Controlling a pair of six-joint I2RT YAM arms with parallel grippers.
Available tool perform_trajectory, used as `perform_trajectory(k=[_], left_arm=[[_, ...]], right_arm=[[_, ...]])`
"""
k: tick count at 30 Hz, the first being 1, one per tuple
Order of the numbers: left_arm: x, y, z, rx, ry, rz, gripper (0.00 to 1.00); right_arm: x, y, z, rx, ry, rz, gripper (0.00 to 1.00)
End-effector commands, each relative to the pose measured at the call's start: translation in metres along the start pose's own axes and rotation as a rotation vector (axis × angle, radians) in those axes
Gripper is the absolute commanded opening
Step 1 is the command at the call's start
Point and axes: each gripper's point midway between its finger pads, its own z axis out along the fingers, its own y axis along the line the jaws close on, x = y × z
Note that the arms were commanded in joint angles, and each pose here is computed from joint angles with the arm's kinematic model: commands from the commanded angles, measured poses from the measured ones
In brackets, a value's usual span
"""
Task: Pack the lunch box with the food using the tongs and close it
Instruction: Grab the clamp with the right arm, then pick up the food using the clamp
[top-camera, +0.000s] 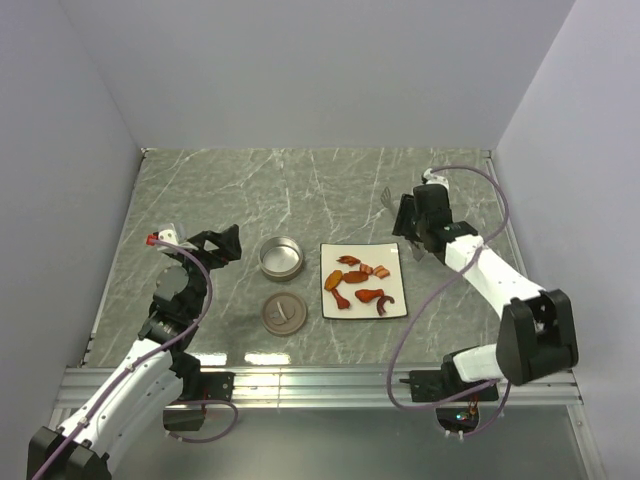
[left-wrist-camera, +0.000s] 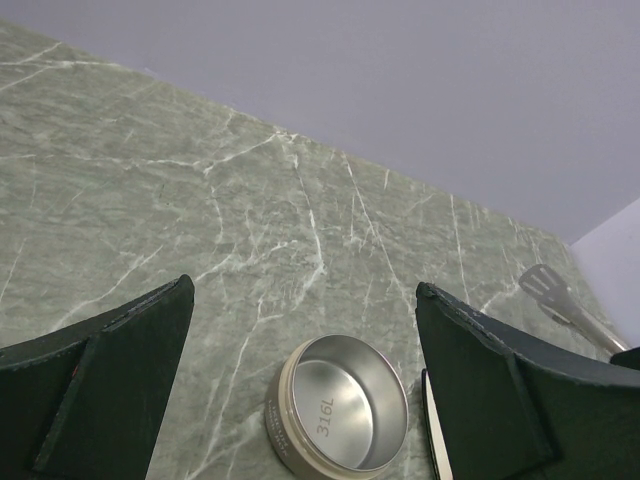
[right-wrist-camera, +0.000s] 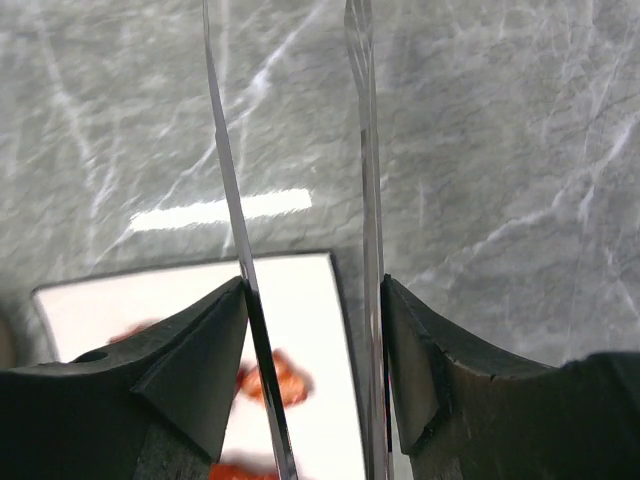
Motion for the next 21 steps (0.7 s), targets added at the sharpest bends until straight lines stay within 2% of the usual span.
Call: perform_trajectory(k=[1,8,11,21], left_arm=[[-0.009,-0.006,0.001,0.021,-0.037,-0.02,0.99],[-0.003,-0.006,0.007,0.012,-0.013,-0.013,0.99],[-0.001,-0.009,0.008,0.026,-0.007,-0.011,0.99],[0.0,-0.012,0.006,0.047,0.003,-0.016,1.0]], right_arm=[[-0.022,0.014,-0.034,-0.047,-0.11,0.004,0.62],[0.001,0.044,-0.084,-0.159,-0.134,-0.023,0.61],[0.022,0.052,-0.1,-0.195,-0.113,-0.039,0.57],[0.085,0.081,-0.152,-0.329,-0.021,-0.114,0.57]])
